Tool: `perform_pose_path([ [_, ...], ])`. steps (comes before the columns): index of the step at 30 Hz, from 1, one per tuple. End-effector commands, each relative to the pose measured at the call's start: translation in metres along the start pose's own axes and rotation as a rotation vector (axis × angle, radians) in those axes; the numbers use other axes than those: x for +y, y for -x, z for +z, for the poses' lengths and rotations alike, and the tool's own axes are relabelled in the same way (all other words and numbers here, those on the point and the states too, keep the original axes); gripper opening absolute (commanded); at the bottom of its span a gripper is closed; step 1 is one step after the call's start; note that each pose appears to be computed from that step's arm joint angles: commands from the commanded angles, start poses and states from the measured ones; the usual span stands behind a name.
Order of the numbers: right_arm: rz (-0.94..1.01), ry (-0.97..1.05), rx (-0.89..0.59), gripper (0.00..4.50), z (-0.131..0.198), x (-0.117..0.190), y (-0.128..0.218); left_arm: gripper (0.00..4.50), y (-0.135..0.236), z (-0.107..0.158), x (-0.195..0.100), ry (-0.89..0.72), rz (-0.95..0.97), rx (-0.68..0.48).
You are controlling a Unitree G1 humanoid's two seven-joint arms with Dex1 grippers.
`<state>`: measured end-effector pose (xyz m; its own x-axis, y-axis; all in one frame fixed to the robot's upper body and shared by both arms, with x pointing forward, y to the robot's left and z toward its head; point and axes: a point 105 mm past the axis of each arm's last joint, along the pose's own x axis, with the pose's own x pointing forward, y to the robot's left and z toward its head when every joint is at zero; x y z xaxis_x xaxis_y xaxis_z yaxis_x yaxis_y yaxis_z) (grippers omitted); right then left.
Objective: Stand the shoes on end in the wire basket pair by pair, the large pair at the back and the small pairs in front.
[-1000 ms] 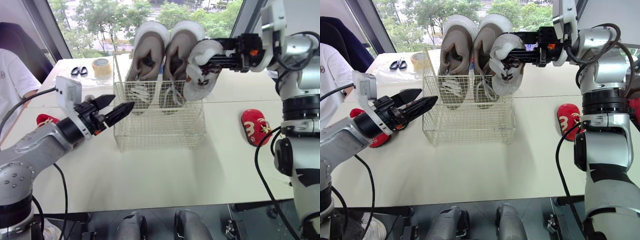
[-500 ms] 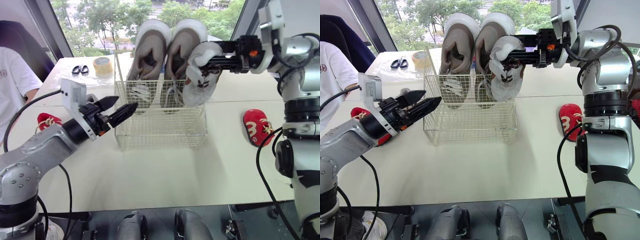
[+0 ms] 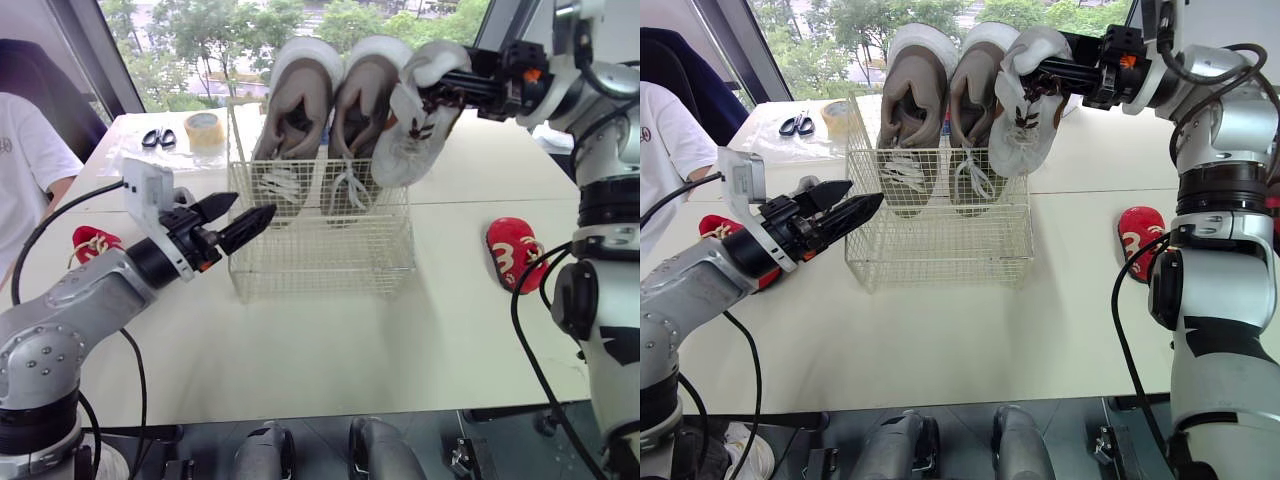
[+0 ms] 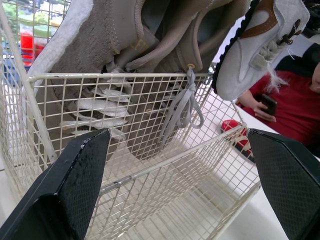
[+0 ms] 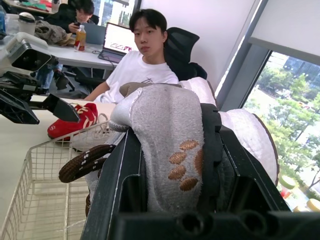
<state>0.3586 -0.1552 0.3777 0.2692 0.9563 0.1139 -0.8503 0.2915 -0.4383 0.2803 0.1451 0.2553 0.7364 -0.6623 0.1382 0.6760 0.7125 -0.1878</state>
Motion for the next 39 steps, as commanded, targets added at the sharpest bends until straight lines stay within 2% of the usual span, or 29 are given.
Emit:
perform_pose_path([
  [1, 0.014, 0.037, -0.099, 1.47, 0.029, 0.003, 0.002, 4.47, 0.001, 0.005, -0.001, -0.016, -0.007, -0.027],
  [11, 0.113, 0.051, 0.053, 1.47, -0.03, 0.029, -0.021, 4.47, 0.0, 0.002, 0.001, -0.015, -0.005, -0.02],
  [17, 0.106, 0.007, 0.069, 1.47, -0.056, 0.029, -0.025, 4.47, 0.0, 0.002, 0.002, -0.023, -0.002, -0.013],
  [20, 0.096, -0.03, 0.07, 2.48, -0.062, 0.027, -0.022, 4.5, 0.001, 0.003, 0.002, -0.027, -0.001, -0.014],
  [23, 0.077, -0.027, 0.053, 4.07, -0.053, 0.023, -0.016, 4.5, 0.004, 0.007, 0.004, -0.028, -0.001, -0.015],
  [24, 0.073, -0.023, 0.047, 4.48, -0.048, 0.022, -0.014, 4.5, 0.006, 0.009, 0.005, -0.024, 0.003, -0.018],
  [29, 0.076, 0.013, 0.067, 4.48, -0.036, 0.029, -0.001, 4.5, 0.013, 0.018, 0.016, -0.019, 0.04, -0.016],
  [33, 0.042, -0.03, 0.078, 4.48, -0.007, 0.044, 0.023, 4.5, 0.032, 0.045, 0.035, -0.031, 0.113, -0.034],
  [37, 0.062, -0.066, 0.042, 4.48, 0.024, 0.077, 0.024, 4.5, 0.048, 0.063, 0.089, -0.079, 0.345, 0.029],
  [39, 0.131, -0.085, 0.119, 4.48, 0.017, 0.097, 0.015, 4.5, 0.051, 0.06, 0.125, -0.148, 0.488, 0.17],
])
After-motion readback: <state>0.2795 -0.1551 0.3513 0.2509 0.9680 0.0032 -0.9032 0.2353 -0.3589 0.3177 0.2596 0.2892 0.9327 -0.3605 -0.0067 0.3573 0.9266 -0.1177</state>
